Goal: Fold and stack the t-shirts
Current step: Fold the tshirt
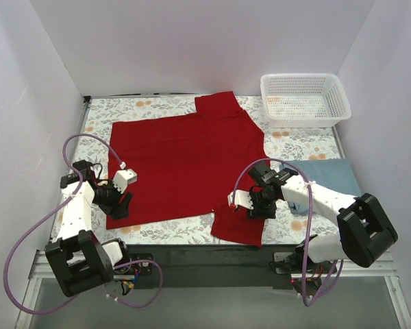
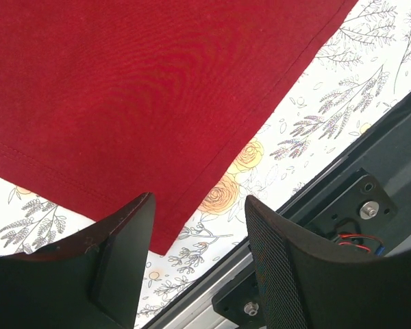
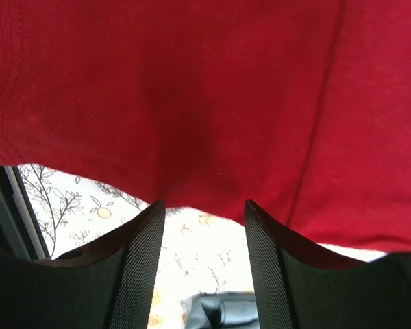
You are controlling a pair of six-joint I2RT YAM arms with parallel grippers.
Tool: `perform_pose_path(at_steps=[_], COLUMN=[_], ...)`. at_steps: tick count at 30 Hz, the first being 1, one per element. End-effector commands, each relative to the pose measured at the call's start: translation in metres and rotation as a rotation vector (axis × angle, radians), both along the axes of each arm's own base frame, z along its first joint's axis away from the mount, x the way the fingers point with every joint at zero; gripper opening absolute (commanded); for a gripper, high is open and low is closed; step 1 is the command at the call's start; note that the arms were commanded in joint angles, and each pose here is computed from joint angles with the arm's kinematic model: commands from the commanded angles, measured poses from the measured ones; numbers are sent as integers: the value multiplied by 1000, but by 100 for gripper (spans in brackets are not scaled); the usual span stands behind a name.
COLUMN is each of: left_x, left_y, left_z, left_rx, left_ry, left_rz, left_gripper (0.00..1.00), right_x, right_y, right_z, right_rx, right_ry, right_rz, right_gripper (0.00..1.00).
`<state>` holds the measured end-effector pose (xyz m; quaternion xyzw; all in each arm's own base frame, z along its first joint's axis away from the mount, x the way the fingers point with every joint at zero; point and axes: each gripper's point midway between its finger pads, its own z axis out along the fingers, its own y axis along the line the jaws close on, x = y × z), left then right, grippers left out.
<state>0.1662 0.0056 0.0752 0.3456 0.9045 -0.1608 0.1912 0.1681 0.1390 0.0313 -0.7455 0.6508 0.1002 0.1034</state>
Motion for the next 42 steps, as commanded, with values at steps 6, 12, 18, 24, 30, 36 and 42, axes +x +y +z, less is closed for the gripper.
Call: perform_pose_path(at_steps=[6, 12, 18, 24, 30, 36, 42], left_x=[-7, -19, -23, -33, -38, -28, -15], left_y=[12, 25, 39, 53, 48, 42, 38], left_z=[-6, -21, -36, -62, -76, -63, -41], left_rx=[108, 210, 275, 367, 340, 303, 274], left_ry=[-75, -89, -42, -15, -5, -44, -86], left_rz=[-131, -286, -356, -434, -443, -433, -406], left_gripper=[54, 54, 52, 48, 31, 4, 0], right_x=[-9, -18, -19, -20, -25, -33, -26], right_y=[-1, -5, -9, -10, -9, -3, 2], right_z=[-27, -34, -36, -36, -33, -13, 11], right_rx=[-28, -55, -72, -78, -68, -16, 50], right_ry=[39, 64, 64, 69, 90, 110, 41], right_rz=[71, 65, 50, 38, 17, -19, -66], right_gripper=[46, 19, 1, 1, 1, 1, 1])
